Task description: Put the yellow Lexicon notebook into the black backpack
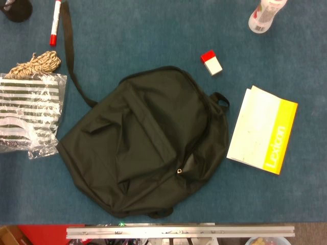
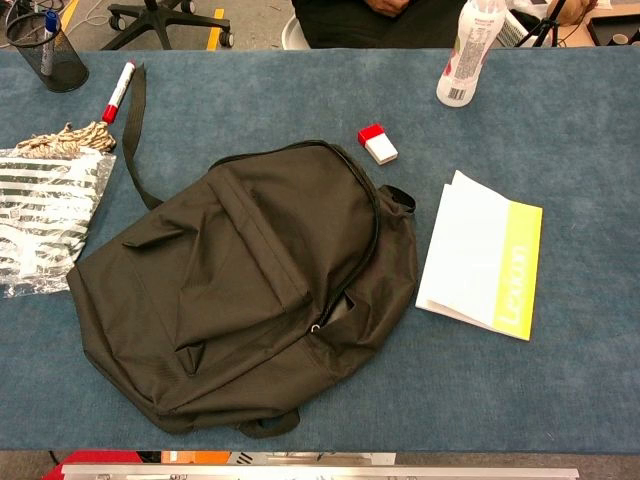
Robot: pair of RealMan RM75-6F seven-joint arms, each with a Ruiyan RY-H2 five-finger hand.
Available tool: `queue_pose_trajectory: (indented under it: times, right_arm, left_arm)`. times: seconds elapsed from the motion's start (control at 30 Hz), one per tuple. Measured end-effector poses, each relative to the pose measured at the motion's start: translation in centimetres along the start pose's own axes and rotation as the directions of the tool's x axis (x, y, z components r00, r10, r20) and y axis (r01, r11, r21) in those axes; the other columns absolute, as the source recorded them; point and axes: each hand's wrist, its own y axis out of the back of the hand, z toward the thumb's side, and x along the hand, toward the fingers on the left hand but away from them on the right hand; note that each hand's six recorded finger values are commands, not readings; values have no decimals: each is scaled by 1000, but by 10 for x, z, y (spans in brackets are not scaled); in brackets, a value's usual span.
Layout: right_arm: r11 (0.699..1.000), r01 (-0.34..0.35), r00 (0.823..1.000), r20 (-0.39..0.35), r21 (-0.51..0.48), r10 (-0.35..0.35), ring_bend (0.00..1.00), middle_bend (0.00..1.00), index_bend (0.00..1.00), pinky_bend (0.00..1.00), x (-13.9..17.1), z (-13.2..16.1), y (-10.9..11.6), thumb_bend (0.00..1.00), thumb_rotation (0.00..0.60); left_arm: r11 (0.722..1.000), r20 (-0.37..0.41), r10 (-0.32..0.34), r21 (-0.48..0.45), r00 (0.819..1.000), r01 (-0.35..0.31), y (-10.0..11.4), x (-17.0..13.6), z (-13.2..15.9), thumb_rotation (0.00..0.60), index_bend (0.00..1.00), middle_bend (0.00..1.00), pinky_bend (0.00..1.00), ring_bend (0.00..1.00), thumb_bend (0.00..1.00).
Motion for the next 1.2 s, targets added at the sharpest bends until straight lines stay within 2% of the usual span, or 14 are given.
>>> queue_pose_trajectory:
  times: [0.23, 0.33, 0.43, 0.57, 0.67, 0.77, 0.87, 1.0, 1.1, 1.2]
  right_arm:
    - [1000, 12, 1000, -19, 5, -12, 246, 321, 287, 389, 0, 3, 2, 202, 600]
    - [1000, 2, 999, -44, 16, -1, 246, 321, 287, 389, -1, 7, 1, 202, 600]
    - [999, -28, 995, -93, 43, 32, 246, 321, 280, 389, -3, 16, -5, 203, 600]
    - [992, -81, 979, -180, 95, 98, 246, 321, 192, 389, -10, 32, -17, 202, 600]
    - [981, -133, 955, -249, 139, 165, 246, 314, 140, 388, -16, 46, -29, 201, 600]
    - [964, -190, 923, -301, 188, 240, 237, 290, 95, 380, -22, 57, -43, 199, 600]
    - [936, -250, 882, -342, 246, 325, 207, 267, 63, 355, -27, 67, -59, 182, 600]
    - [884, -318, 810, -386, 343, 441, 153, 214, 7, 305, -31, 79, -85, 155, 600]
    - [846, -342, 762, -407, 408, 504, 123, 180, 0, 273, -36, 87, -101, 137, 600]
    - [818, -347, 729, -417, 460, 544, 108, 164, 0, 261, -42, 91, -114, 117, 600]
  left_arm:
    - [999, 12, 43, -27, 999, -43, 5, 1, 2, 600, 281, 266, 220, 252, 213]
    - [999, 16, 42, -32, 999, -42, 5, 0, 2, 600, 281, 266, 220, 253, 213]
    - [999, 20, 30, -30, 999, -29, 3, 0, 2, 600, 281, 267, 220, 252, 213]
    - [999, 38, 28, -34, 999, -27, 3, -1, 5, 600, 281, 267, 220, 252, 213]
    - [999, 41, 23, -38, 999, -21, 2, -4, 6, 600, 281, 267, 220, 252, 213]
    - [999, 40, 15, -39, 999, -13, 2, -7, 6, 600, 281, 267, 220, 252, 213]
    - [999, 37, 8, -40, 999, -6, 2, -12, 4, 600, 281, 266, 220, 251, 213]
    - [999, 27, -6, -46, 1000, 7, 0, -17, 2, 600, 281, 264, 220, 250, 213]
    - [998, 18, -16, -52, 1000, 17, -1, -20, -1, 600, 281, 262, 220, 250, 213]
    - [998, 8, -21, -57, 1000, 21, -1, -23, -4, 600, 281, 262, 220, 249, 213]
